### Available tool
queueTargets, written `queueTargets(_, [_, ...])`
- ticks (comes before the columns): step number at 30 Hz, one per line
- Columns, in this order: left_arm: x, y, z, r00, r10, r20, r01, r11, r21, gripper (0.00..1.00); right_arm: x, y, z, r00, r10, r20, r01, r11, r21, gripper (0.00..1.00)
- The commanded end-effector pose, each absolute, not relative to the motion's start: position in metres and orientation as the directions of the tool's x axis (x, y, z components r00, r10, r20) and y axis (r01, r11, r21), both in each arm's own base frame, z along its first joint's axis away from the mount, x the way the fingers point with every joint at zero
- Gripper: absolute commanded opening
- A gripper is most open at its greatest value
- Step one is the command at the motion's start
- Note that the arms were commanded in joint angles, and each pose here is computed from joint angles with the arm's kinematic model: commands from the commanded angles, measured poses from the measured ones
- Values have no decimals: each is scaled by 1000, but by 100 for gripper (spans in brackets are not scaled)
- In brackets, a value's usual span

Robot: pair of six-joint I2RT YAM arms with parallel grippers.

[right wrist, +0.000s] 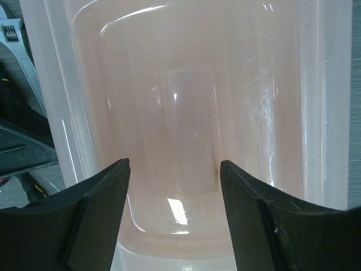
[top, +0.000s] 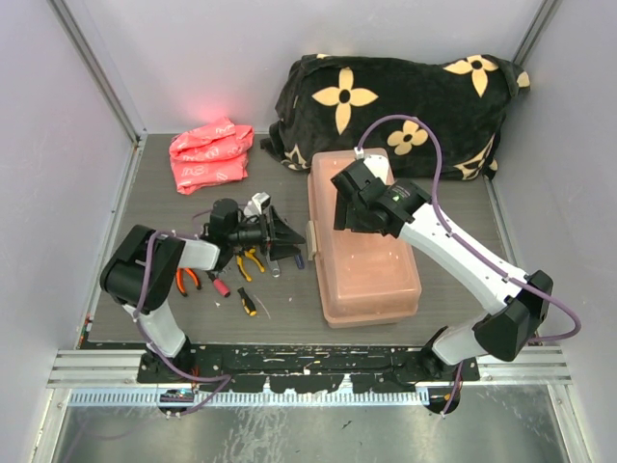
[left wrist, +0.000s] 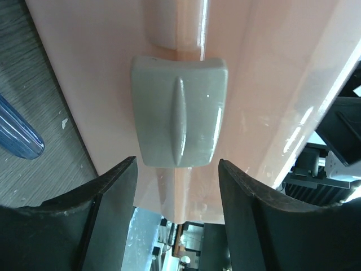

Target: Pack the tool kit

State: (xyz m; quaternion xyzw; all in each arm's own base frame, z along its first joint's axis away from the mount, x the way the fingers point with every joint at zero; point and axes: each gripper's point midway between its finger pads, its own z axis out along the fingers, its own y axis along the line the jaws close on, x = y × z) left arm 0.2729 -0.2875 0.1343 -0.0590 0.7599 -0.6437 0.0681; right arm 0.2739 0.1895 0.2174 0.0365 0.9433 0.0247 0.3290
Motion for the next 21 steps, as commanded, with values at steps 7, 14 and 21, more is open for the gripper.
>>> queueTargets(7, [289,-313,147,-983,-177,-54,35,111,-993,59,228,181,166,-918,31,-395,40,999,-13,71])
queueTargets(14, [295,-315,174,-981,-190,-46,50,-18,-999,57,228,181,164,-921,26,-389,36,999,-20,72])
queueTargets(21, [297,-306,207,-979,-203,-28,56,-135,-989,56,228,182,161,-924,24,-382,35,999,-21,73])
